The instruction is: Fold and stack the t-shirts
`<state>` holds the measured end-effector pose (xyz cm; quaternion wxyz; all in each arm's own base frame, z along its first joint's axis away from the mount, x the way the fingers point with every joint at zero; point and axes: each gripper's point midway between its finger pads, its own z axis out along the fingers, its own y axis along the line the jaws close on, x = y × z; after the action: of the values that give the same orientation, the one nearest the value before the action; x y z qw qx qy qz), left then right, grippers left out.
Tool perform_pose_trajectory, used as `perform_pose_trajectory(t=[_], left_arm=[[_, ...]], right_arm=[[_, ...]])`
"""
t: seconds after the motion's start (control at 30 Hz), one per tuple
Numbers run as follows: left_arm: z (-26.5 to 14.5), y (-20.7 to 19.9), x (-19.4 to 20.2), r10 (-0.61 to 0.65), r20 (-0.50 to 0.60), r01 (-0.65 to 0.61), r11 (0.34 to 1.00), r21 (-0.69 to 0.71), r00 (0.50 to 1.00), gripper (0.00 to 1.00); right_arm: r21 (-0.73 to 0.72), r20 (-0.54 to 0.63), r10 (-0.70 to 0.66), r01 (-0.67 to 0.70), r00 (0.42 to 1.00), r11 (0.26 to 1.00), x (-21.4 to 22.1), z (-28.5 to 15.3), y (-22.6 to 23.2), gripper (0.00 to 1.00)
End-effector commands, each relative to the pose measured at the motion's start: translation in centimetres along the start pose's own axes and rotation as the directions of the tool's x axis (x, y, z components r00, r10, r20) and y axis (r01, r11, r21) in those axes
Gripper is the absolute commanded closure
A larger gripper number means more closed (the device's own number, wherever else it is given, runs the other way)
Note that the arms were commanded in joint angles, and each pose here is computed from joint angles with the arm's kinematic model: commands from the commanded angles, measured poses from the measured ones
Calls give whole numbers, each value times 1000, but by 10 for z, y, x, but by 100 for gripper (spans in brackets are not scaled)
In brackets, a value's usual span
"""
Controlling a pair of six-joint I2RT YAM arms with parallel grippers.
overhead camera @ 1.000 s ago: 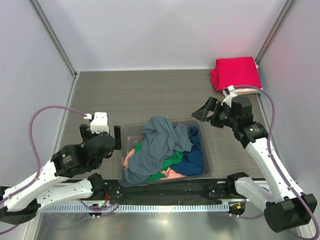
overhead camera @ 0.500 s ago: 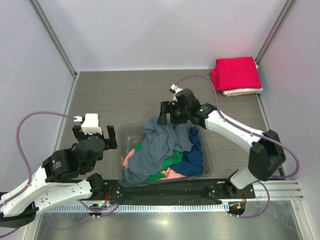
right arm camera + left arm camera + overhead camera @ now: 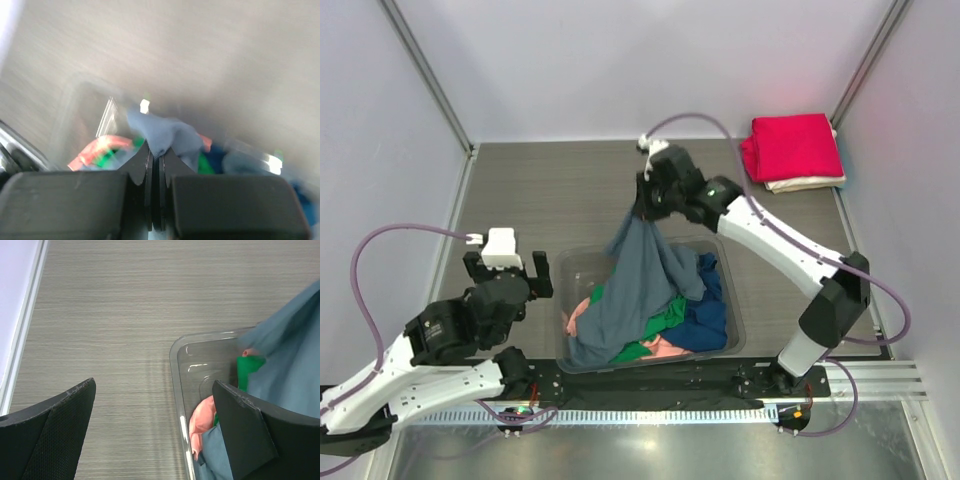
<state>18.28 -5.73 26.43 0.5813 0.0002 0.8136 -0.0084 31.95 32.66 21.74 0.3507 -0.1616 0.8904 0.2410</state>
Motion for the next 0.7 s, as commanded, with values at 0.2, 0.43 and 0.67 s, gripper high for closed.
perform_pose_trajectory(t=[0.2,0.43,0.67], left_arm=[[25,-27,35,26,-211,-37,998,-49,977,0],[44,-26,60,-82,-351,61,996,-72,933,0],[68,-34,101,-194,-475,146,980,-137,859,0]], right_arm=[[229,732,-138,-51,667,972,-206,-292,-6,99],[470,788,-226,-323,573,821,-148,-385,-95,99],[451,758,-175,-311,629,837,-94,-358,-111,99]])
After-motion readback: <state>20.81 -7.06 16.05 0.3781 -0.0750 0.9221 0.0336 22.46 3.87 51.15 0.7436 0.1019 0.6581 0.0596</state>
